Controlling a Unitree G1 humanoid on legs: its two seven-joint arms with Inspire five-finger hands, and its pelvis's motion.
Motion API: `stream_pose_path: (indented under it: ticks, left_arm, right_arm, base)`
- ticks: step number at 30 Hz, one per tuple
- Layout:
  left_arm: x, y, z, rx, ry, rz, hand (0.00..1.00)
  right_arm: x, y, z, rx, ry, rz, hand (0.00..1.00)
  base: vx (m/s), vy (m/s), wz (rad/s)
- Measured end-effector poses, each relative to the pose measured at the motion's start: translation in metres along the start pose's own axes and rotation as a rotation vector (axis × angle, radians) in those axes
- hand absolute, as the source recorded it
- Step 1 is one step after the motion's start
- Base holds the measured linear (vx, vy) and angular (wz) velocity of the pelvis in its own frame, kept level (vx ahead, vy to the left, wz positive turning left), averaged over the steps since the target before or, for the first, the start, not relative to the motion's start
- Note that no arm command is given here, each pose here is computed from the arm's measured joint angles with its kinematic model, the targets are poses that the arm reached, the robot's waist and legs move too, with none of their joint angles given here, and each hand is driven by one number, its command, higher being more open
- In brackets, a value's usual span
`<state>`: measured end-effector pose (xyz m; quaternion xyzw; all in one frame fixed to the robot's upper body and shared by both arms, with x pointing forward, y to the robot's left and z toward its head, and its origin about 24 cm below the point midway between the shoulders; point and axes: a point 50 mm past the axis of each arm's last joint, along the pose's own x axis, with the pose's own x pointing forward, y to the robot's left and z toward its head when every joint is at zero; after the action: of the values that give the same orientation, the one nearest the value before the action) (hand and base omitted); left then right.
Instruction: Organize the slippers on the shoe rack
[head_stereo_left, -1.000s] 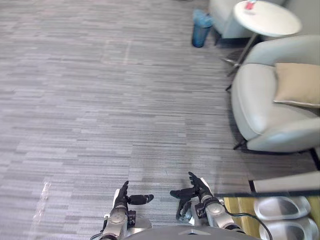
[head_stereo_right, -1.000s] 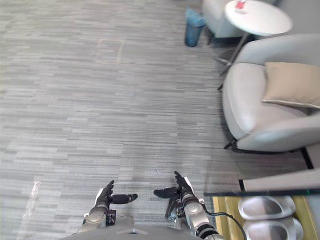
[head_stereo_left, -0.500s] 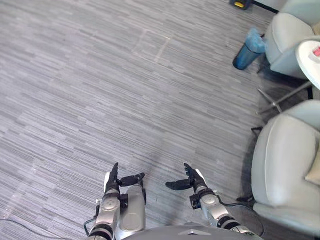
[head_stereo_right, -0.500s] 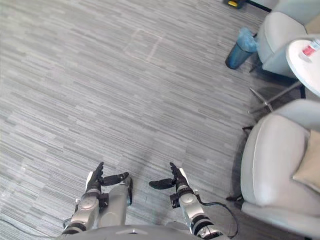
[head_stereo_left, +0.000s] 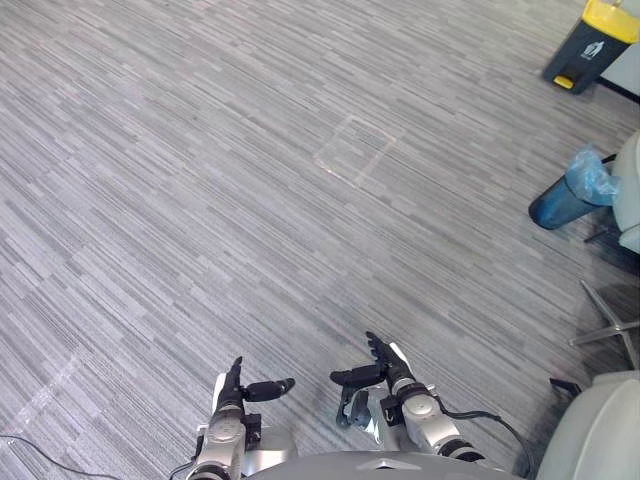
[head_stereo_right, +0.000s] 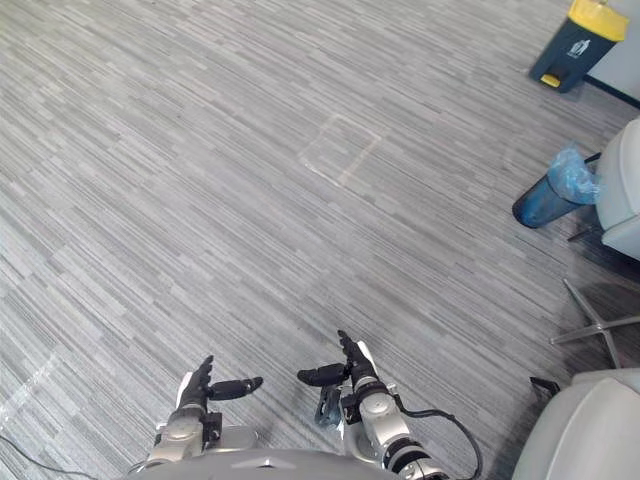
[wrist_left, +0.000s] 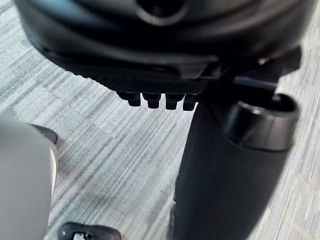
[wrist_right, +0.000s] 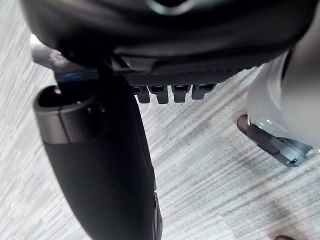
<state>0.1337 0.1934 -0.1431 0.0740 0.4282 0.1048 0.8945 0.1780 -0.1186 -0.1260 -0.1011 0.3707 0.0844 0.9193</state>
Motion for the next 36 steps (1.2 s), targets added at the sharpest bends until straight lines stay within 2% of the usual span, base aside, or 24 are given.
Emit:
stream_pose_path:
  ticks: [2, 7, 10, 14, 24, 30, 36]
  left_arm:
    - [0.0, -0.003, 0.001, 0.002, -0.003, -0.008, 1.0]
    - [0.002, 0.01, 0.015, -0.082, -0.058, 0.062, 1.0]
    - [0.005, 0.014, 0.029, -0.088, -0.108, 0.074, 1.0]
    - [0.008, 0.018, 0.039, -0.046, -0.141, 0.064, 1.0]
    - [0.001, 0.019, 0.006, -0.02, -0.031, 0.052, 1.0]
    - [-0.001, 0.017, -0.003, -0.02, 0.008, 0.028, 1.0]
    - [-0.003, -0.004, -0.009, -0.055, 0.039, -0.03, 1.0]
  right_arm:
    - [-0.002, -0.001, -0.005, 0.004, 0.016, -0.003, 1.0]
    - [-0.005, 0.015, -0.009, 0.038, 0.035, 0.025, 1.0]
    - [0.001, 0.014, 0.007, 0.037, -0.007, 0.019, 1.0]
    - [0.001, 0.018, 0.006, 0.04, 0.003, 0.022, 1.0]
    - [0.004, 0.019, 0.01, 0.012, -0.002, 0.044, 1.0]
    - [0.0, 0.016, -0.005, 0.007, 0.045, 0.037, 1.0]
    - [-0.002, 0.004, -0.019, 0.041, 0.105, -0.007, 1.0]
  base:
    - [0.47, -0.23, 0.4]
    - [0.45, -0.112, -0.02]
    - [0.44, 0.123, -0.36]
    - [0.55, 0.211, -0.02]
    - [0.4, 0.134, -0.16]
    - [0.49, -0.105, 0.02]
    - [0.49, -0.162, 0.01]
